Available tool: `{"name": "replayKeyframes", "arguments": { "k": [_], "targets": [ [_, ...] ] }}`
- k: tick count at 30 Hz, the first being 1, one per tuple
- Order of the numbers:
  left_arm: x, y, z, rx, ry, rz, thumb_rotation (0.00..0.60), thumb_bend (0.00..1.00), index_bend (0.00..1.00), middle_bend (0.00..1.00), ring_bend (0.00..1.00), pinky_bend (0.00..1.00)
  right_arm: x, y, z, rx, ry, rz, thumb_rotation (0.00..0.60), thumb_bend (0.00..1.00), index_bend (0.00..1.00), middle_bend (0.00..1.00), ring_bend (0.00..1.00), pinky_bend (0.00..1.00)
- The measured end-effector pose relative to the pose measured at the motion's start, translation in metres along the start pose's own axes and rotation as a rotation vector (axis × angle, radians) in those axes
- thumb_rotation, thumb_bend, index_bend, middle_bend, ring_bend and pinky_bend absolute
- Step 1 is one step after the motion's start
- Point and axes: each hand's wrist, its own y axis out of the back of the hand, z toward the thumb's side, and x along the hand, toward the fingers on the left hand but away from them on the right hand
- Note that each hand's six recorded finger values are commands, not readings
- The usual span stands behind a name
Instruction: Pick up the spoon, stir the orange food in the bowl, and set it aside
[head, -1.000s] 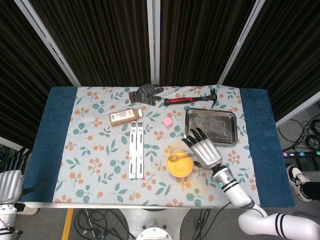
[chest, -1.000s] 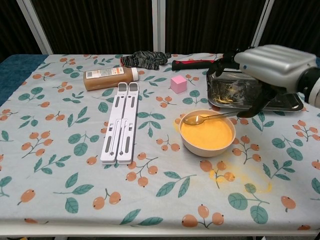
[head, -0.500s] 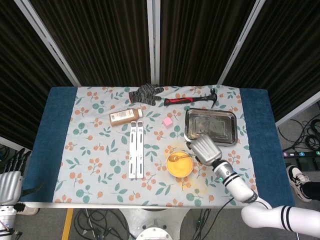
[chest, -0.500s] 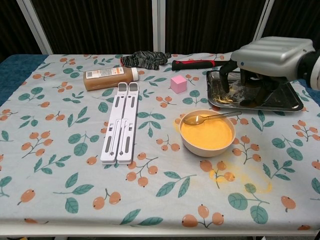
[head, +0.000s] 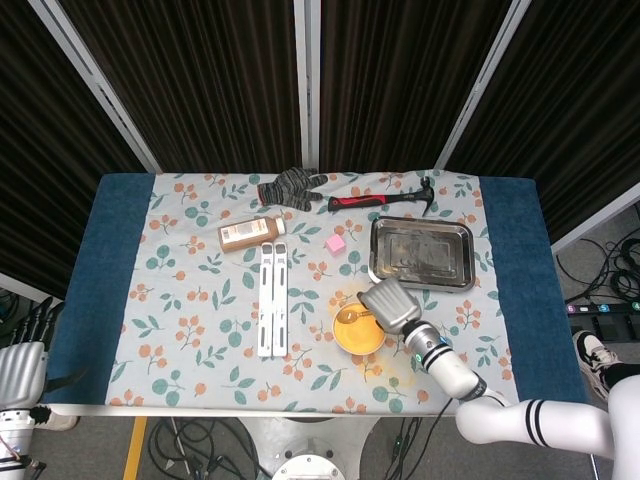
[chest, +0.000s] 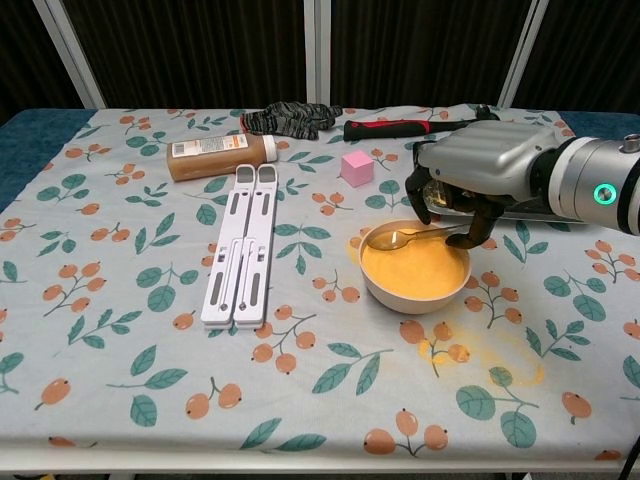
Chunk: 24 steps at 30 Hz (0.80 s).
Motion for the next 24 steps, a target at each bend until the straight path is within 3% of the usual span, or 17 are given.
{"name": "replayKeyframes", "arguments": {
  "k": [24],
  "targets": [
    [0.000, -0.005, -0.004, -0.004, 0.011, -0.009, 0.600, 0.00, 0.12, 0.09, 0.08, 0.12, -0.012, -0.007, 0.006, 0.024, -0.018, 0.018, 0.600, 0.29, 0.53, 0.97, 1.00, 1.00]
  ]
}}
